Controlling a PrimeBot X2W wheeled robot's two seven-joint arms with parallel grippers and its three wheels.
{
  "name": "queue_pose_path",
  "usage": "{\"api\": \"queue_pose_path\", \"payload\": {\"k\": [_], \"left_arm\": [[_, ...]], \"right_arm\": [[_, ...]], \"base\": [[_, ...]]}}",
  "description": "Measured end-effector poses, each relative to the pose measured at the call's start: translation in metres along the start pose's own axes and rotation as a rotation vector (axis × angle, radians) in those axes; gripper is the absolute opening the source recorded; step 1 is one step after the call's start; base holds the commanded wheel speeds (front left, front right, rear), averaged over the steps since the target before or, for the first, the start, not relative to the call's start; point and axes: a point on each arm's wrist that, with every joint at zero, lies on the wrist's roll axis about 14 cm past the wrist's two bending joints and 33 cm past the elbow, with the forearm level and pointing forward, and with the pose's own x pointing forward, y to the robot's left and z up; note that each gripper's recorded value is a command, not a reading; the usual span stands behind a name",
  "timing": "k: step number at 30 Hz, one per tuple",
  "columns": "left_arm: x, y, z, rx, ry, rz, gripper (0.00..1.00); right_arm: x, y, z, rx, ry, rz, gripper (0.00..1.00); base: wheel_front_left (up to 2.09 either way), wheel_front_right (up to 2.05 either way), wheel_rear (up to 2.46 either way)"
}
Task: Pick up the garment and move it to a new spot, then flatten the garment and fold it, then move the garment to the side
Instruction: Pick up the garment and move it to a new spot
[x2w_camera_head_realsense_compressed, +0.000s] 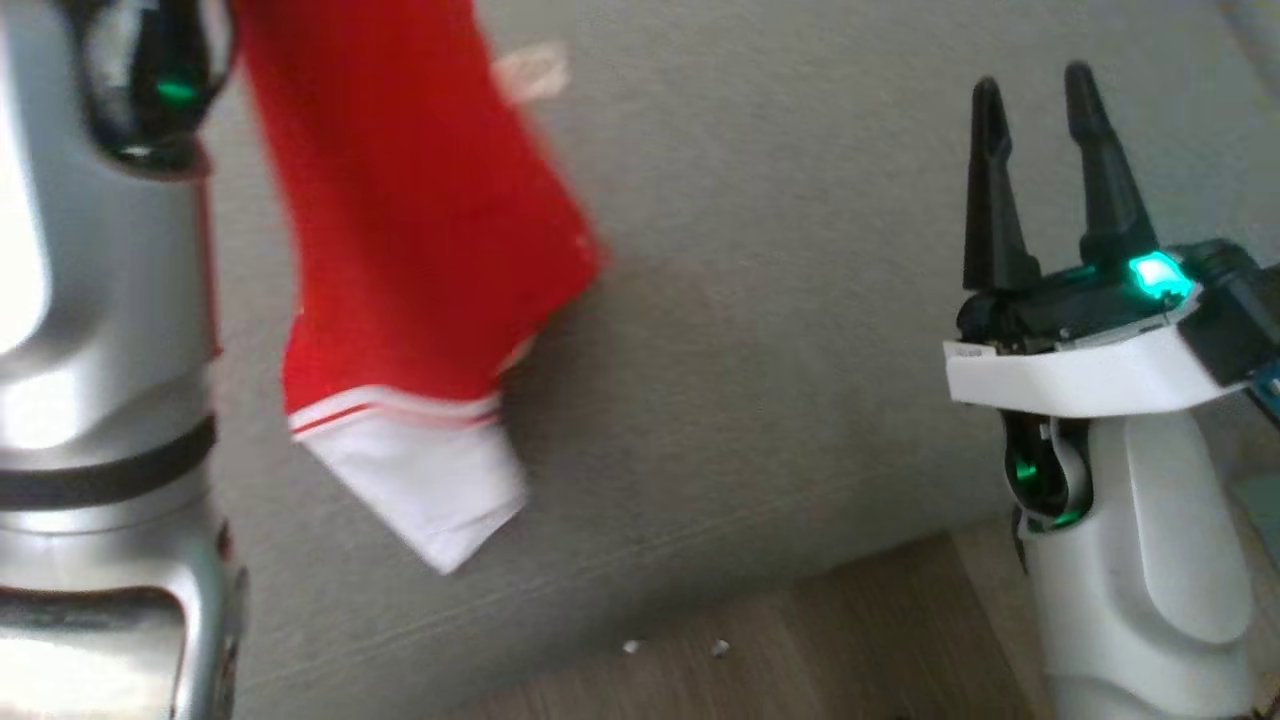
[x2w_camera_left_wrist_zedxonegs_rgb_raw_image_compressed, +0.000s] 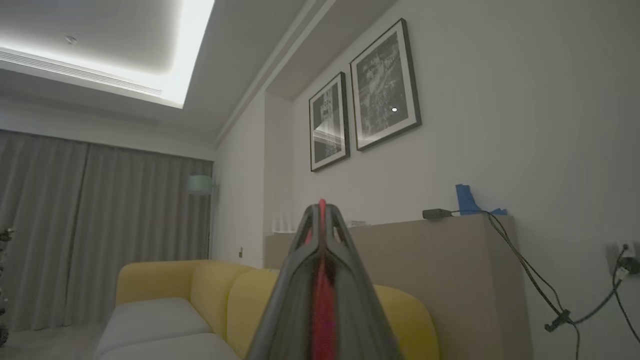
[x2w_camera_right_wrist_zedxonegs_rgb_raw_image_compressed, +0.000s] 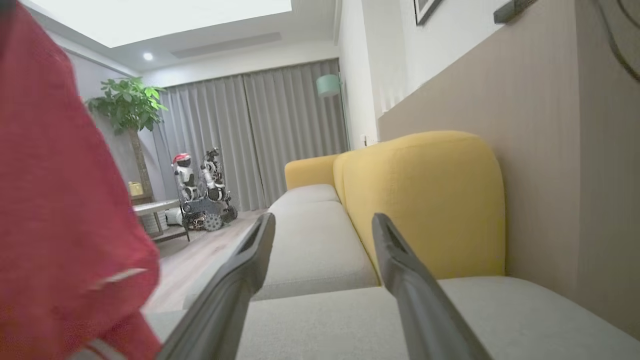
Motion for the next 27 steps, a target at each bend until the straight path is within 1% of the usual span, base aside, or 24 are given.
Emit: {"api": "queue_pose_path", "payload": {"k": [3, 8, 9, 10, 11, 12, 15, 18, 22, 25, 27], "left_arm": [[0.008, -0.036, -0.039, -0.078, 0.046, -0.072, 0.00], [0.015, -0.092, -0.093, -0.196, 0.104, -0.176, 0.00], [0.015, -0.092, -0.093, -0.196, 0.104, -0.176, 0.00], [0.014, -0.102, -0.106, -0.215, 0.127, -0.193, 0.09], [0.011, -0.111, -0.121, -0.230, 0.163, -0.208, 0.67], [0.006, -0.121, -0.139, -0.241, 0.213, -0.221, 1.00], [-0.022, -0.147, -0.196, -0.250, 0.407, -0.274, 1.00], [-0.039, -0.155, -0.217, -0.247, 0.474, -0.294, 1.00], [-0.042, -0.140, -0.213, -0.236, 0.467, -0.253, 1.00], [-0.045, -0.118, -0.205, -0.214, 0.454, -0.192, 1.00], [-0.057, -0.099, -0.202, -0.209, 0.467, -0.130, 1.00]], "right_arm": [[-0.004, -0.015, 0.006, -0.012, -0.017, -0.037, 1.00], [-0.013, -0.039, 0.006, -0.028, -0.005, -0.099, 1.00], [-0.013, -0.039, 0.006, -0.028, -0.005, -0.099, 1.00], [-0.015, -0.043, 0.005, -0.032, 0.002, -0.112, 1.00], [-0.018, -0.047, 0.003, -0.036, 0.010, -0.123, 1.00], [-0.020, -0.050, 0.000, -0.040, 0.020, -0.135, 1.00], [-0.026, -0.057, -0.006, -0.048, 0.046, -0.155, 1.00], [-0.026, -0.057, -0.010, -0.049, 0.057, -0.156, 1.00], [-0.021, -0.052, -0.010, -0.035, 0.045, -0.138, 1.00], [-0.015, -0.043, -0.013, -0.032, 0.046, -0.113, 1.00], [-0.012, -0.036, -0.016, -0.031, 0.050, -0.093, 1.00]], "base": [[0.00, 0.00, 0.00], [0.00, 0.00, 0.00], [0.00, 0.00, 0.00], [0.00, 0.00, 0.00], [0.00, 0.00, 0.00], [0.00, 0.00, 0.00], [0.00, 0.00, 0.00], [0.00, 0.00, 0.00], [0.00, 0.00, 0.00], [0.00, 0.00, 0.00], [0.00, 0.00, 0.00]]}}
